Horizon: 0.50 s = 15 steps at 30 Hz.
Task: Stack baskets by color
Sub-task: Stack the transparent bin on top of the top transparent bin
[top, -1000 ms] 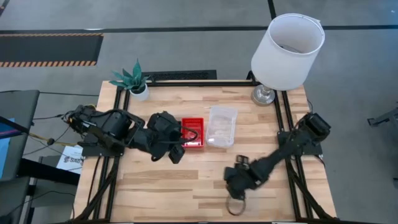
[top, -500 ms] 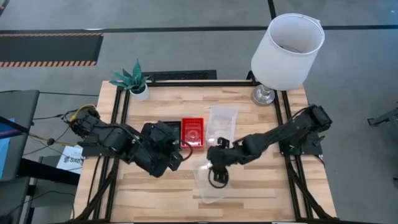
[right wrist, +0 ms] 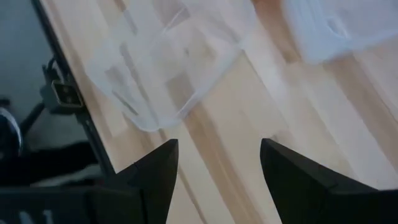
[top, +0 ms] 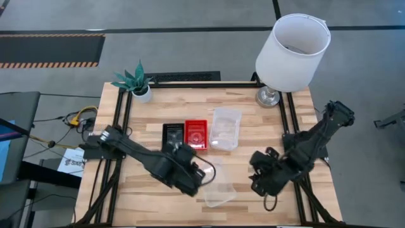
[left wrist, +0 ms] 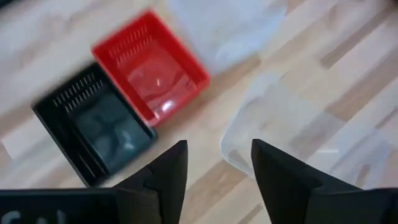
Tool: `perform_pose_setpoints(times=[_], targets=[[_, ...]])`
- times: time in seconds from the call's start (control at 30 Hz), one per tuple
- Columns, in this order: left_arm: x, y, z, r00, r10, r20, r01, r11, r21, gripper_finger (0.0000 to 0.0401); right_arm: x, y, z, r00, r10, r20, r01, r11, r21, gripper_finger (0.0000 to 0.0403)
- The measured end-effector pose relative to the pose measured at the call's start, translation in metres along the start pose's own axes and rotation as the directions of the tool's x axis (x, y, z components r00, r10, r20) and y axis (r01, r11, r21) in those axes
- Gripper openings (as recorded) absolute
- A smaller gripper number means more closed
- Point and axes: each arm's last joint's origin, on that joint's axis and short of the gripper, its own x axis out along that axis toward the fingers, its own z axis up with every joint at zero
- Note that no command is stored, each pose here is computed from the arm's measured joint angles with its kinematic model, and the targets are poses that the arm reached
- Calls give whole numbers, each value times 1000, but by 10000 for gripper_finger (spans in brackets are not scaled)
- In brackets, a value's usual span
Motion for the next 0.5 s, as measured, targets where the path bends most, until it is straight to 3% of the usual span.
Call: perform_pose_setpoints(times=[0.13, 0.3, 0.5], targets=[[26, -23, -26, 997, 48, -65, -49, 998, -26, 190, -8, 3, -18, 999, -15, 30, 13, 998, 65, 249], [64, -49, -58, 984, 94, -149, -111, 987, -113, 206, -8, 10, -31, 998, -18, 53, 15, 998, 54, 249], [96, -63, -73, 966, 118, -228, -181, 944, -278, 206, 2, 16, -37, 998, -47, 41, 45, 998, 42, 249]])
